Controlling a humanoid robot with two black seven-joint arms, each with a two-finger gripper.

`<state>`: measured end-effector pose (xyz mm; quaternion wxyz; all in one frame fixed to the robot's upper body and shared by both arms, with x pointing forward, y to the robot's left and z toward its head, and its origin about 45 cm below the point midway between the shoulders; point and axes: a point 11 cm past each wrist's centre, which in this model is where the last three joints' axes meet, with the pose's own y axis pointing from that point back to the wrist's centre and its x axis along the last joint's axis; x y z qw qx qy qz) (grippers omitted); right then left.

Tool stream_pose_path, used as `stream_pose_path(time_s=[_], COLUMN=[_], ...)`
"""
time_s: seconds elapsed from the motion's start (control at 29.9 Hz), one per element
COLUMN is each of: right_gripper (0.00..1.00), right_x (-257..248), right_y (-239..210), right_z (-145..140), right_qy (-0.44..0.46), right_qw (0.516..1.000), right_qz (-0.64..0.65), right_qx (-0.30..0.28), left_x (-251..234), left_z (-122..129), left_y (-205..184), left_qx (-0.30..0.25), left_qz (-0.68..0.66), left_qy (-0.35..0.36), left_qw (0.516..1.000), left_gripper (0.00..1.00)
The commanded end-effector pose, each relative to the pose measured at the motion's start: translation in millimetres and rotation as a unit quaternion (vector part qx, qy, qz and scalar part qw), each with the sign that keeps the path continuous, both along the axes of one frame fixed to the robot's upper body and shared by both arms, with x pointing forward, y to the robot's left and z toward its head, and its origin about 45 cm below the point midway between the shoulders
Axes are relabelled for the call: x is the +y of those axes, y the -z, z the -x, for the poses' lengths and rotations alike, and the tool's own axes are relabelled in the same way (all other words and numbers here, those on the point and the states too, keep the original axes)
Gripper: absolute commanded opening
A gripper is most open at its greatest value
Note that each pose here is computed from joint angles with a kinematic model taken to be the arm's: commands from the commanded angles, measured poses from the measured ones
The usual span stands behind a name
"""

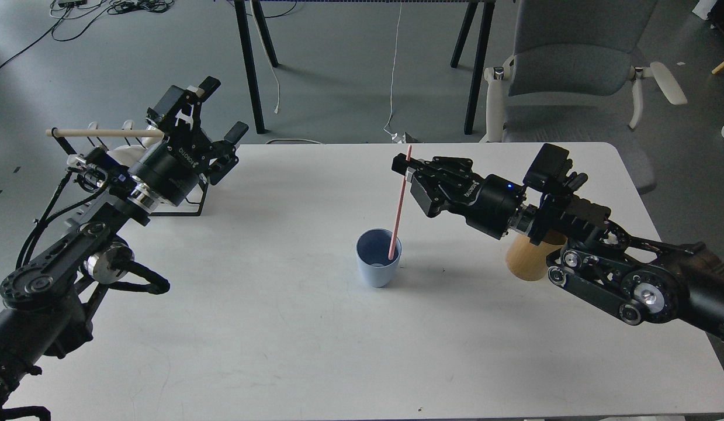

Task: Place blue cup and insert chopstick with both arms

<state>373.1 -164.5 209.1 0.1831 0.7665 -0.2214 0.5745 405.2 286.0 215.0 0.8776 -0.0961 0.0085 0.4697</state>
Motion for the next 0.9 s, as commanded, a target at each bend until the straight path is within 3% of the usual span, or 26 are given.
stream_pose_path(time_s=[0.0, 0.17, 0.5, 0.7, 0.87], right_gripper=[0.04, 0.10, 0.49, 0.66, 0.89], right_x=[12, 14, 14, 16, 12], right_y=[9, 18, 19, 14, -10], right_z=[4, 5, 6, 4, -10], right_qy=[-0.013, -0.015, -0.013, -0.010, 0.032], right_qw=[1.000, 1.000, 1.000, 1.000, 0.995], right_qz=[0.006, 0.012, 0.010, -0.002, -0.080], right_qx=[0.009, 0.016, 0.020, 0.021, 0.046], left_x=[0, 0, 0, 1, 3], left_z=[0, 0, 0, 0, -2], left_y=[-1, -1, 0, -1, -4], left_qx=[-0.001, -0.001, 0.000, -0.001, -0.004], left_qz=[0.000, 0.001, 0.001, 0.000, 0.008], left_qy=[0.000, 0.000, -0.001, -0.001, -0.006], left_qw=[1.000, 1.000, 1.000, 1.000, 1.000], left_gripper=[0.99, 0.99, 0.99, 0.99, 0.99])
